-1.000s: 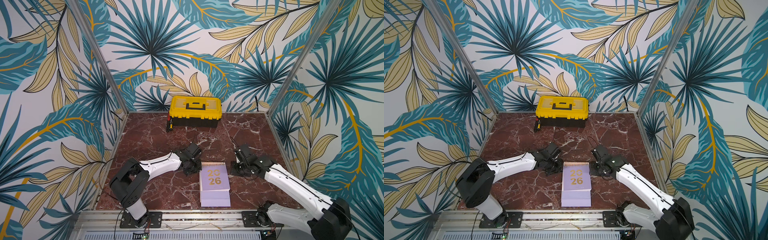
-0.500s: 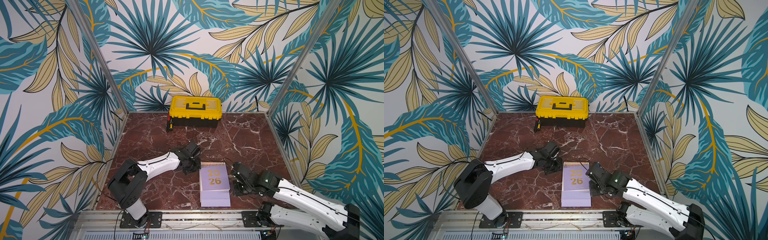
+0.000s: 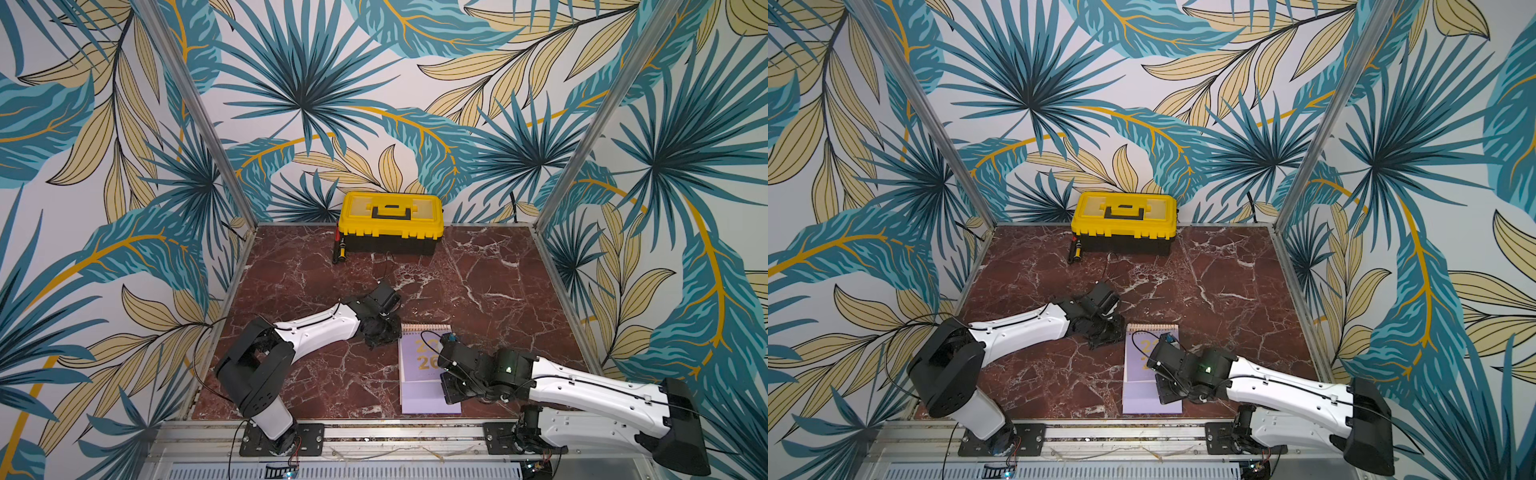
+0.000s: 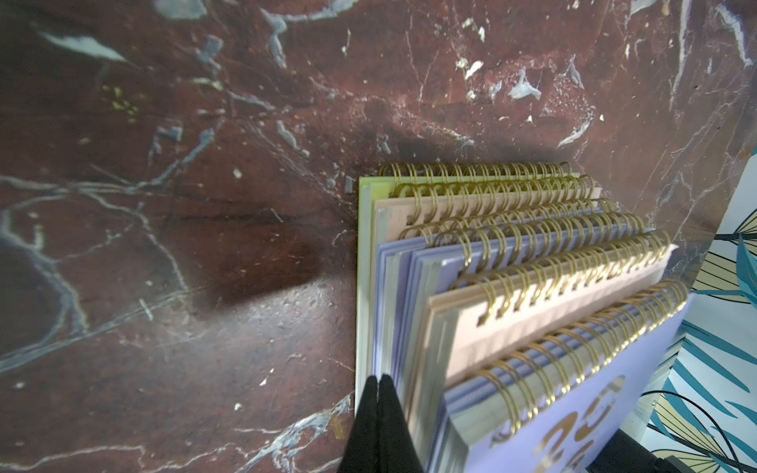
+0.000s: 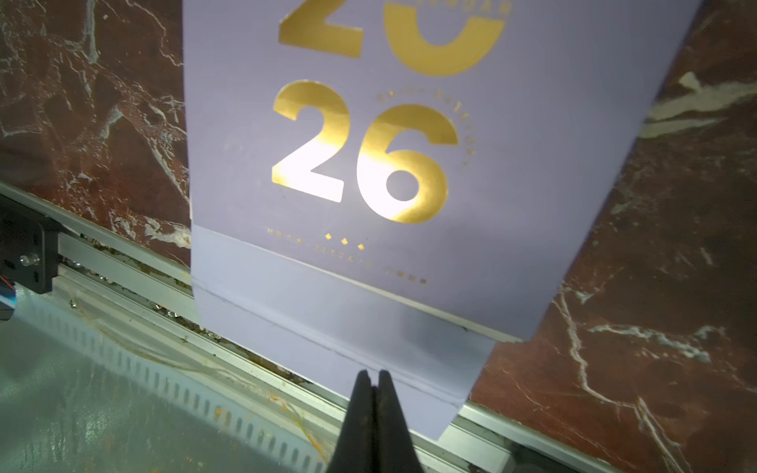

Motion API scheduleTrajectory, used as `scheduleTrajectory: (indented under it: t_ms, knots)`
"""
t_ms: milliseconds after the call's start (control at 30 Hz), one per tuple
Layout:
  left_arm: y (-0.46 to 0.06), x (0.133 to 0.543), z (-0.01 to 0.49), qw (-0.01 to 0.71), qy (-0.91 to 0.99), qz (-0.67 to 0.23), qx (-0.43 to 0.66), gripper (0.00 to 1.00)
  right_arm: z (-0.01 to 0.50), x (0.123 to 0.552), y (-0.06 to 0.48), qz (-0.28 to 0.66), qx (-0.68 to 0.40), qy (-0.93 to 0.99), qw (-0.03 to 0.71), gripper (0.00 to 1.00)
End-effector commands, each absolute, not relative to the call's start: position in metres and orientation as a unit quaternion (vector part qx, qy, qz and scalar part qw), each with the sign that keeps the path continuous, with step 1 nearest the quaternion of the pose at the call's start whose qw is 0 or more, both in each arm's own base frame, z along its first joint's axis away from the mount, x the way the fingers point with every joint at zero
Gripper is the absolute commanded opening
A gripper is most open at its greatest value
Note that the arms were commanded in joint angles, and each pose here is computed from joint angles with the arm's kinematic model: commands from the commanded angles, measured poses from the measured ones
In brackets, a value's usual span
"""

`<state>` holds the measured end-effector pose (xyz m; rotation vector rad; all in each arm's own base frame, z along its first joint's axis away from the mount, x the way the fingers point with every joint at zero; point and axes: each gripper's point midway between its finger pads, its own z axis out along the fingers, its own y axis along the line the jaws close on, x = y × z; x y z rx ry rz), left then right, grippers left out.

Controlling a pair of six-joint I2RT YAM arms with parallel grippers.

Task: Stack the calendars
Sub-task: Adjust the calendars at the calendar.

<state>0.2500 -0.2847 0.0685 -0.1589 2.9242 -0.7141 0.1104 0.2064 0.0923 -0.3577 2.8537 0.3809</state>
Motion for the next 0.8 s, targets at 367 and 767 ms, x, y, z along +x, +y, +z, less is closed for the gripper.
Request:
scheduleTrajectory:
  t_ms: [367,767]
  knots:
    - [-0.284,0.25,0.077,0.066,0.967,-0.243,-0.049,0.0,0.078,0.13,0.213,0.092,-0.106,0.978,0.154,0.0]
    - [-0.285,0.25,0.074,0.061,0.967,-0.242,-0.048,0.0,0.091,0.142,0.207,0.088,-0.082,0.973,0.197,0.0]
